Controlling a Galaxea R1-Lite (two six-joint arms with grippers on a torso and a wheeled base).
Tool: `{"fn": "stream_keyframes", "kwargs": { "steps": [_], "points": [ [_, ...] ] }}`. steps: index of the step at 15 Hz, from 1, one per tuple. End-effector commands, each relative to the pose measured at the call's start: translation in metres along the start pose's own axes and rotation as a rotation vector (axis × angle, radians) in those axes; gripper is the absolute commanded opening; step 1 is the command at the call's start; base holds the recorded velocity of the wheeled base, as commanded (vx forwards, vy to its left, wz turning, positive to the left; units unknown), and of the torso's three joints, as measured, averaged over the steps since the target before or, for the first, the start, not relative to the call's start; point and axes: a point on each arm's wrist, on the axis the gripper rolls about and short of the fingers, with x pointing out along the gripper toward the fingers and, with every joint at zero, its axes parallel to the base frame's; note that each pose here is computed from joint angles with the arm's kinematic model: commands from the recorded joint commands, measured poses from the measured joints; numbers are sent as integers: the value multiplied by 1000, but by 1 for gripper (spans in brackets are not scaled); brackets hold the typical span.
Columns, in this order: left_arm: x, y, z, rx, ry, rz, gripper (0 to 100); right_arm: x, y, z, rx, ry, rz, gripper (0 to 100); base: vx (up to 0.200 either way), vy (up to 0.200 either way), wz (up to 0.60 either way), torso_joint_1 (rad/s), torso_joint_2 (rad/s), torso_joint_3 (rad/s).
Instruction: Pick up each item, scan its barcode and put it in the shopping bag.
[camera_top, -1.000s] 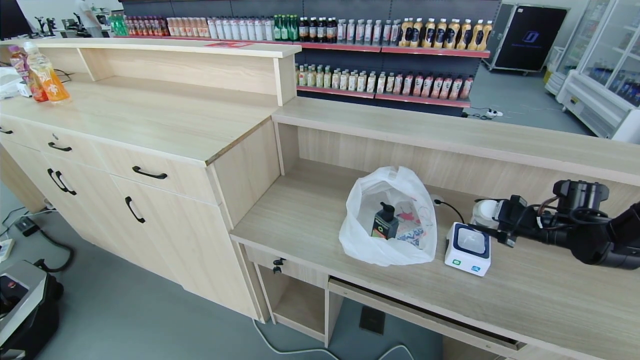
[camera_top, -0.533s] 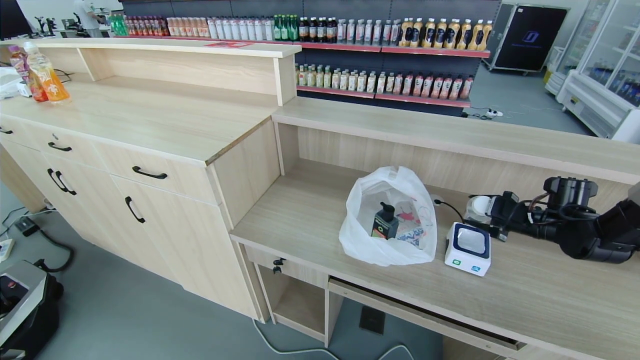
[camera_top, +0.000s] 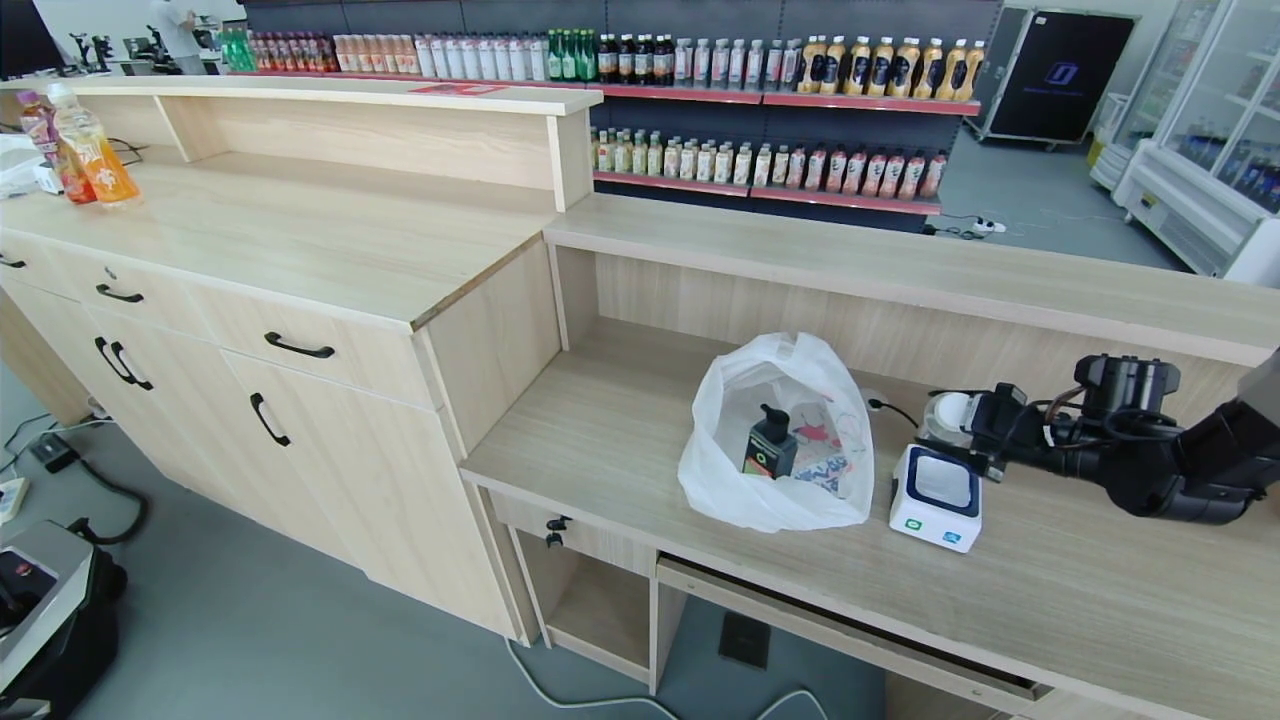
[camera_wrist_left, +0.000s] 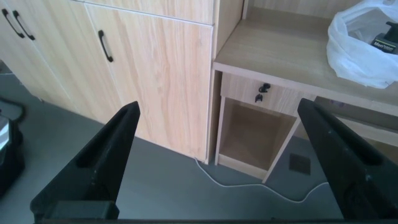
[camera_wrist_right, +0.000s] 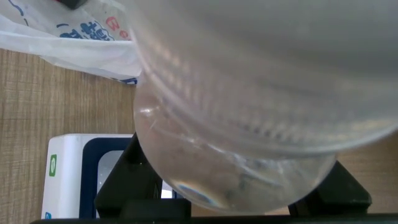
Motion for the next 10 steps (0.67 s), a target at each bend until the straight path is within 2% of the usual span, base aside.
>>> {"fn": "stream_keyframes", "kwargs": {
  "steps": [1,10],
  "points": [
    [0,0,0,0,0,1,100,0,0,0,0,0,1,0,0,0,0,0,0,0],
    [0,0,0,0,0,1,100,2,3,-2,6,0,8,0,0,0,0,0,0,0]
  ]
}}
